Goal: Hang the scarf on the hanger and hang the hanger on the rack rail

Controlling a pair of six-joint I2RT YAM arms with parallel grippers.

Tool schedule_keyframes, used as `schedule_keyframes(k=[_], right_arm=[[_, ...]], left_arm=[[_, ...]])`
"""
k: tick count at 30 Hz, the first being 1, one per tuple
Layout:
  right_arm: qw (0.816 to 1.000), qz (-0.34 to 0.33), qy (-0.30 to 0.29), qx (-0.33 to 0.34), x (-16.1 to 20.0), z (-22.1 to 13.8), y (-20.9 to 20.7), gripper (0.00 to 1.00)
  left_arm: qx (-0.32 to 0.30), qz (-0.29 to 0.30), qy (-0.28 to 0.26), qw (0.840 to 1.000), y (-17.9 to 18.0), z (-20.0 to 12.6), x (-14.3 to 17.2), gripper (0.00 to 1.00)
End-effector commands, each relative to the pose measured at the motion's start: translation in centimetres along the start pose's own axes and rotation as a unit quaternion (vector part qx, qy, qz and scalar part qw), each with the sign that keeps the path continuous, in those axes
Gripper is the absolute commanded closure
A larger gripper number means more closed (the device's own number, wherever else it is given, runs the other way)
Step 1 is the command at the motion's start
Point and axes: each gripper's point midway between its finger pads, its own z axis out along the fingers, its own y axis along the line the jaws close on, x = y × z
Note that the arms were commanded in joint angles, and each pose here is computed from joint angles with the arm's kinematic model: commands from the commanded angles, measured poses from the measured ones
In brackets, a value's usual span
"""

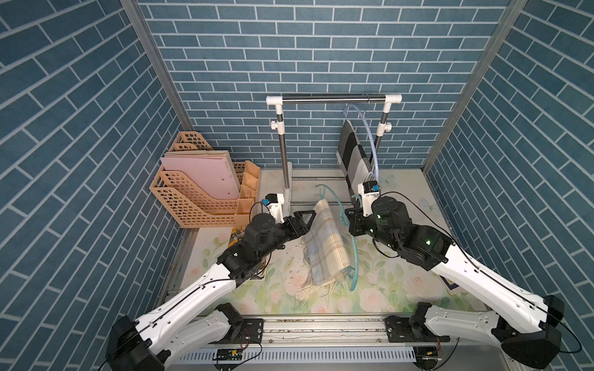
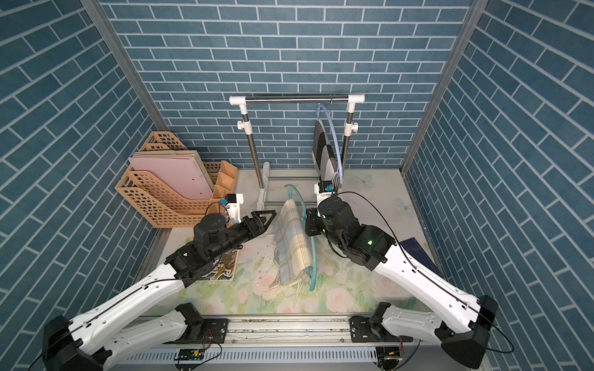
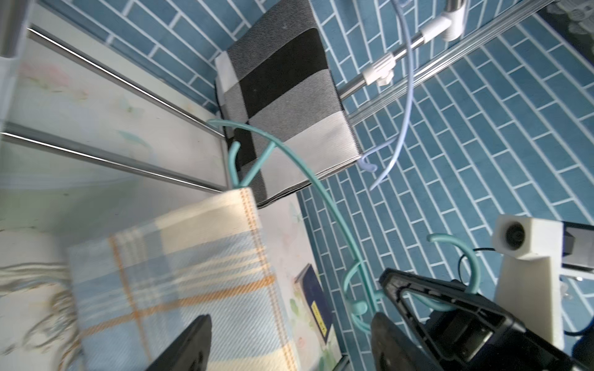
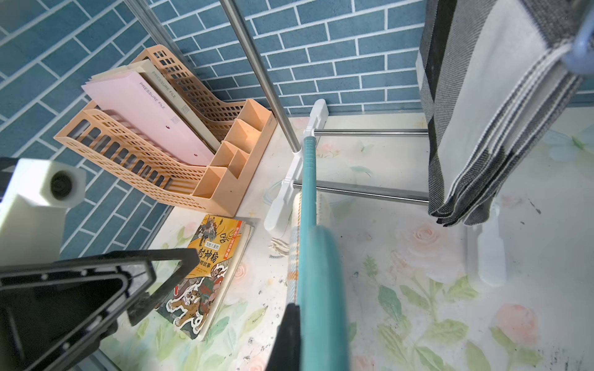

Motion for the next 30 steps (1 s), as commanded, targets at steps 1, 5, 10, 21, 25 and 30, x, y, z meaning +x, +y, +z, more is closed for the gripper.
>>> schedule_keyframes(k=[1, 5, 10, 21, 25, 30], right_arm=[[0.999, -0.032, -0.009, -0.02, -2.0, -1.1, 1.2, 1.0], [0.998, -0.055, -0.002, -0.022, -2.6, -1.1, 1.7, 1.0], [0.997, -0.08, 0.01, -0.021, -2.7, -0.7, 2.1, 1.0], [0.993, -0.114, 0.02, -0.033, -3.0, -0.1, 3.3, 1.0], [0.992, -0.123, 0.024, -0.036, -3.1, 0.1, 3.6, 1.0], [0.99, -0.131, 0.032, -0.037, -2.6, 0.3, 3.5, 1.0]], left_arm=[[0.073, -0.038, 0.017, 0.996, -3.0, 1.8, -0.1, 0.19], [0.096, -0.067, 0.03, 0.993, -4.4, 3.5, 0.0, 0.2], [0.096, -0.078, 0.024, 0.992, -4.9, 4.6, -0.7, 0.22], [0.055, -0.102, 0.04, 0.992, -3.9, 8.8, -0.7, 0.36], [0.056, -0.112, 0.044, 0.991, -3.8, 9.8, -0.6, 0.51], [0.061, -0.114, 0.037, 0.991, -4.1, 9.7, -1.1, 0.9]])
